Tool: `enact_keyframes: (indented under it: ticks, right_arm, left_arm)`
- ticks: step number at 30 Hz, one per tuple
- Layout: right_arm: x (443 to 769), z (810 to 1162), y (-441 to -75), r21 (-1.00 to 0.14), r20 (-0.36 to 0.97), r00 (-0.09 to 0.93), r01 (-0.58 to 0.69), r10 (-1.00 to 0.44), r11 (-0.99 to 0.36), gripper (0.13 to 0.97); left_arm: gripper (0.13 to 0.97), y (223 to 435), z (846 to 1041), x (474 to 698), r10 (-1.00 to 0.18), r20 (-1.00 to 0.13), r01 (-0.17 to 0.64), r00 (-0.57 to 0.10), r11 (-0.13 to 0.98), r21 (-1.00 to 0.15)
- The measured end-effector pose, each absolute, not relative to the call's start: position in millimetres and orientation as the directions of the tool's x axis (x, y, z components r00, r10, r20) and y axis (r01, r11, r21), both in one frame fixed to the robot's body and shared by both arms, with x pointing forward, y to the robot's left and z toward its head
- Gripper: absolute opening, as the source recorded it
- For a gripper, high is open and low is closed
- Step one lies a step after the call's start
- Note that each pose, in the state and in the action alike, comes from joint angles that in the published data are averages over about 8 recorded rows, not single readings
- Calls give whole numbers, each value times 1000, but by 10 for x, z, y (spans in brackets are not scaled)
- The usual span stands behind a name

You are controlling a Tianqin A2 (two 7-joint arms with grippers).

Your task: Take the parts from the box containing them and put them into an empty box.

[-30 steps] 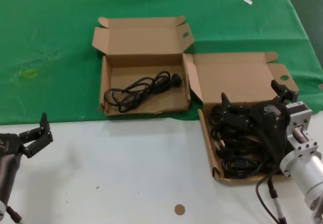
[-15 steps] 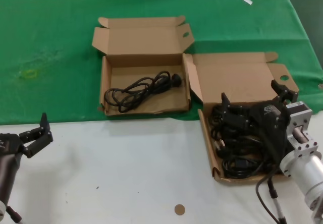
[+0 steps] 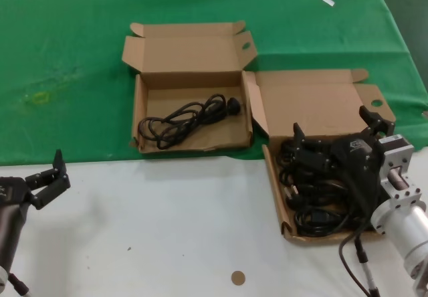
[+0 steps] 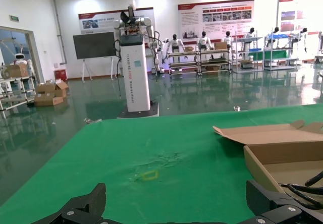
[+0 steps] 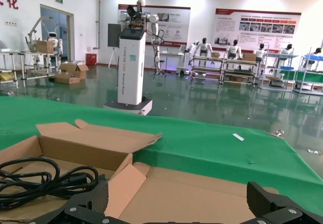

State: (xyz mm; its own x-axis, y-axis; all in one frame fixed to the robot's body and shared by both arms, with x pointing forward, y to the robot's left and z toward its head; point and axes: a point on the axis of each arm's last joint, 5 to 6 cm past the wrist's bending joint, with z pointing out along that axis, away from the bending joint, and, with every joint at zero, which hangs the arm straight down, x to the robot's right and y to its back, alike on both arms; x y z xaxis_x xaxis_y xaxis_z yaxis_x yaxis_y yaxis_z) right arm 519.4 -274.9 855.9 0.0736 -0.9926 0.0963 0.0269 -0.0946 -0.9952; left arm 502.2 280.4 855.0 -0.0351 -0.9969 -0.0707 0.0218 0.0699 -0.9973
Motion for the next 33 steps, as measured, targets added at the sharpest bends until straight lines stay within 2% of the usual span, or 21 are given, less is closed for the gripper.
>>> enact_keyframes:
  ticks: [33]
  right_arm:
    - [5194,8559,-2749,-995,96,74,27,-993,-95,966]
  left_arm:
    - [966,2804,8550,5022,-997,-71,22,-35,70,-997]
